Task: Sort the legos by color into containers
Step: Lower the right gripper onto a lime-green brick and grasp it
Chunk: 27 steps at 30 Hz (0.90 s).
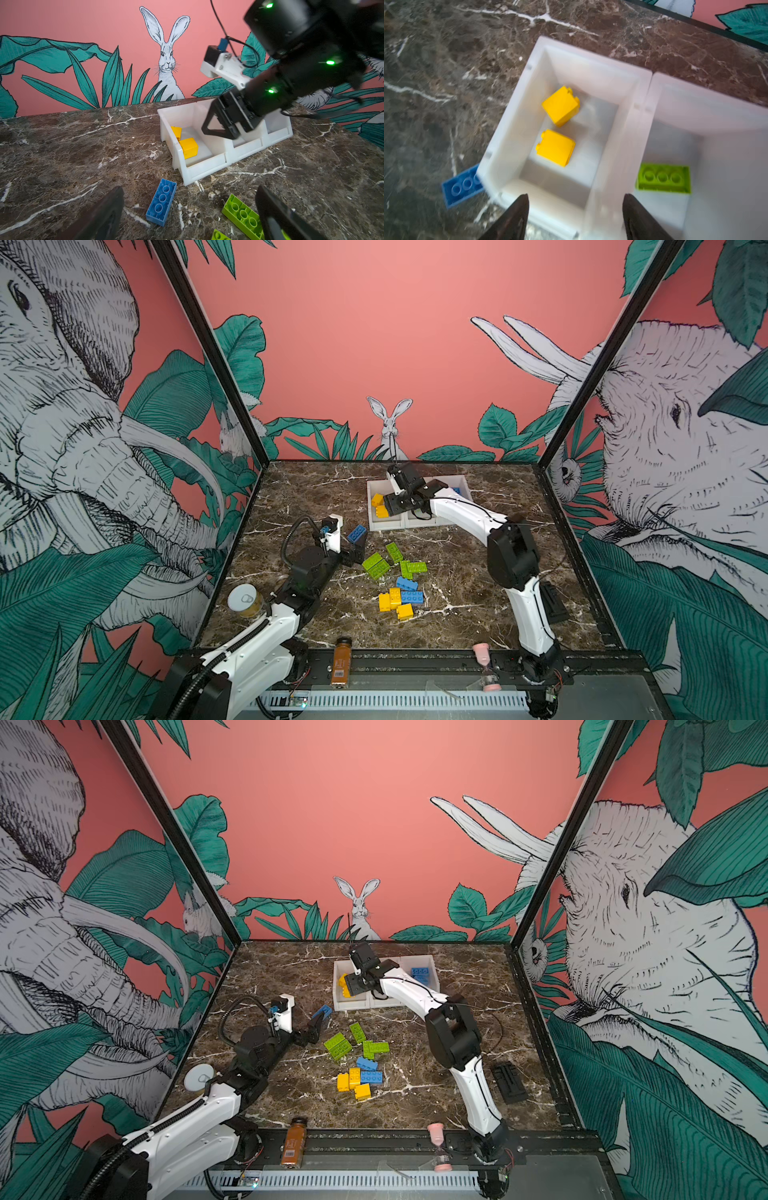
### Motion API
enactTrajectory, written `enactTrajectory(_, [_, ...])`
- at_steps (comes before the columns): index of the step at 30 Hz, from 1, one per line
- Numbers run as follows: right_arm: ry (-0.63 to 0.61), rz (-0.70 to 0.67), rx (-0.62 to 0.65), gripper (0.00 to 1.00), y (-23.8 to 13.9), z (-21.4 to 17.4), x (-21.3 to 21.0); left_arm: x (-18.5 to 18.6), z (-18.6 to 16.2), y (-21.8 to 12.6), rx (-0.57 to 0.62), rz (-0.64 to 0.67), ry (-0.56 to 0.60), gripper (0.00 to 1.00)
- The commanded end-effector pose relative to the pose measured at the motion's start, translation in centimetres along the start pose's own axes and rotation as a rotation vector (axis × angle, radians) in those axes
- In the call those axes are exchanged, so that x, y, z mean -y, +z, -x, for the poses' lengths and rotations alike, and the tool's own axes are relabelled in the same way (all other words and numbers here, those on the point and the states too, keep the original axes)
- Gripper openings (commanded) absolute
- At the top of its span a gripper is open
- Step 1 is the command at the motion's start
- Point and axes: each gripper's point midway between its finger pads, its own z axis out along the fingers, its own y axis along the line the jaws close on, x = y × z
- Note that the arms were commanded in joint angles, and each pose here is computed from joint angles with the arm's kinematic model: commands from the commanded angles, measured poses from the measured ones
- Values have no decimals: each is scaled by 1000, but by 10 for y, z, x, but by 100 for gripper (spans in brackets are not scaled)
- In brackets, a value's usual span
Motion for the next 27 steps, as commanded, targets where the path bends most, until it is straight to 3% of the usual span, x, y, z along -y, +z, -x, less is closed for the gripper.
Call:
enactTrajectory(1, [-7, 37, 86, 70, -34, -8, -28, -3, -1, -3, 3, 14, 8, 99])
enactTrajectory(10, [-42, 48, -23, 69, -26, -84, -55, -1, -2, -2, -1, 3, 2, 99])
enactTrajectory(27, [-49, 6, -107, 67, 4, -107, -52, -3, -2, -3, 0, 14, 2, 99])
